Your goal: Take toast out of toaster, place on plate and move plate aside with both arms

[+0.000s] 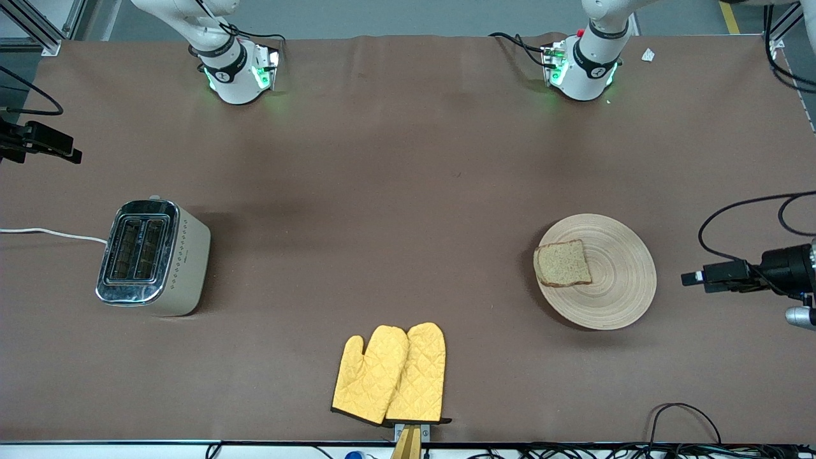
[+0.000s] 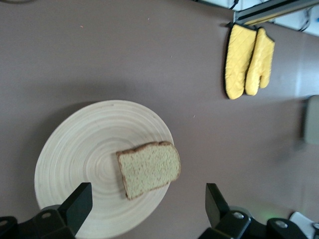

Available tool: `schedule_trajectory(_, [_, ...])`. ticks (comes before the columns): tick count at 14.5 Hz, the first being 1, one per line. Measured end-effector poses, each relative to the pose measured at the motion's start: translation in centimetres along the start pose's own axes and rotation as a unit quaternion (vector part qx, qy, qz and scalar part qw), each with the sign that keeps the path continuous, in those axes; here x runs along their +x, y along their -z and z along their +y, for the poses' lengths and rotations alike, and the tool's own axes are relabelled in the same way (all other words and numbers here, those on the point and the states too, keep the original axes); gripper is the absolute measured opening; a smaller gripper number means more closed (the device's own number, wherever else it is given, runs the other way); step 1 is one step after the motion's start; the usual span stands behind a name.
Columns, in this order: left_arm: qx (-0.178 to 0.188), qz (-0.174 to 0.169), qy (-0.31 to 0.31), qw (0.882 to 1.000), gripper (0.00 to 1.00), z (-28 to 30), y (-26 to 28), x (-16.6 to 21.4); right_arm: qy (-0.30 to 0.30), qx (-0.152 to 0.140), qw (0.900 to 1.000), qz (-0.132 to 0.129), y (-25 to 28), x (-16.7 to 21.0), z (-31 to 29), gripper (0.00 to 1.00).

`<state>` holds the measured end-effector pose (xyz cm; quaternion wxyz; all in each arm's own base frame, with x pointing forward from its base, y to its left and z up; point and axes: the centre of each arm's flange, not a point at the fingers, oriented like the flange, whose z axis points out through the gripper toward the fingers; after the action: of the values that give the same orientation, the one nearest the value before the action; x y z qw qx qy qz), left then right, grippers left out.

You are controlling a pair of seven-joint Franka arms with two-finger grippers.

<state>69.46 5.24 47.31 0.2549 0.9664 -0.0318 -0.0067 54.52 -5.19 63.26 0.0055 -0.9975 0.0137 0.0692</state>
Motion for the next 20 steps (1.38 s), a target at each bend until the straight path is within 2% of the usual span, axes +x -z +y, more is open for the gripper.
schedule_trajectory(4, [0.105, -0.023, 0.044, 0.993, 1.0, 13.3, 2.7, -3.6, 0.0, 0.0, 1.0, 0.0, 0.0, 0.0, 0.0, 1.0])
schedule_trajectory(8, [0.2, -0.039, 0.067, 0.977, 1.0, 18.3, 4.9, -7.6, 0.0, 0.0, 1.0, 0.0, 0.0, 0.0, 0.0, 1.0])
schedule_trajectory(10, [0.224, -0.039, 0.067, 0.972, 1.0, 19.2, 6.4, -9.1, 0.0, 0.0, 1.0, 0.0, 0.0, 0.0, 0.0, 1.0])
schedule_trajectory(15, [0.278, 0.011, 0.061, 0.958, 1.0, 20.3, 12.4, -12.5, 0.001, 0.009, 1.0, 0.0, 0.0, 0.0, -0.2, 1.0])
schedule_trajectory(17, [0.285, 0.013, 0.052, 0.957, 1.0, 20.7, 13.4, -14.1, -0.001, 0.012, 1.0, 0.0, 0.0, 0.0, 0.0, 1.0])
schedule_trajectory(20, [0.267, 0.001, 0.052, 0.962, 1.0, 20.8, 12.9, -15.7, -0.007, 0.014, 1.0, 0.001, 0.0, 0.0, 0.7, 1.0])
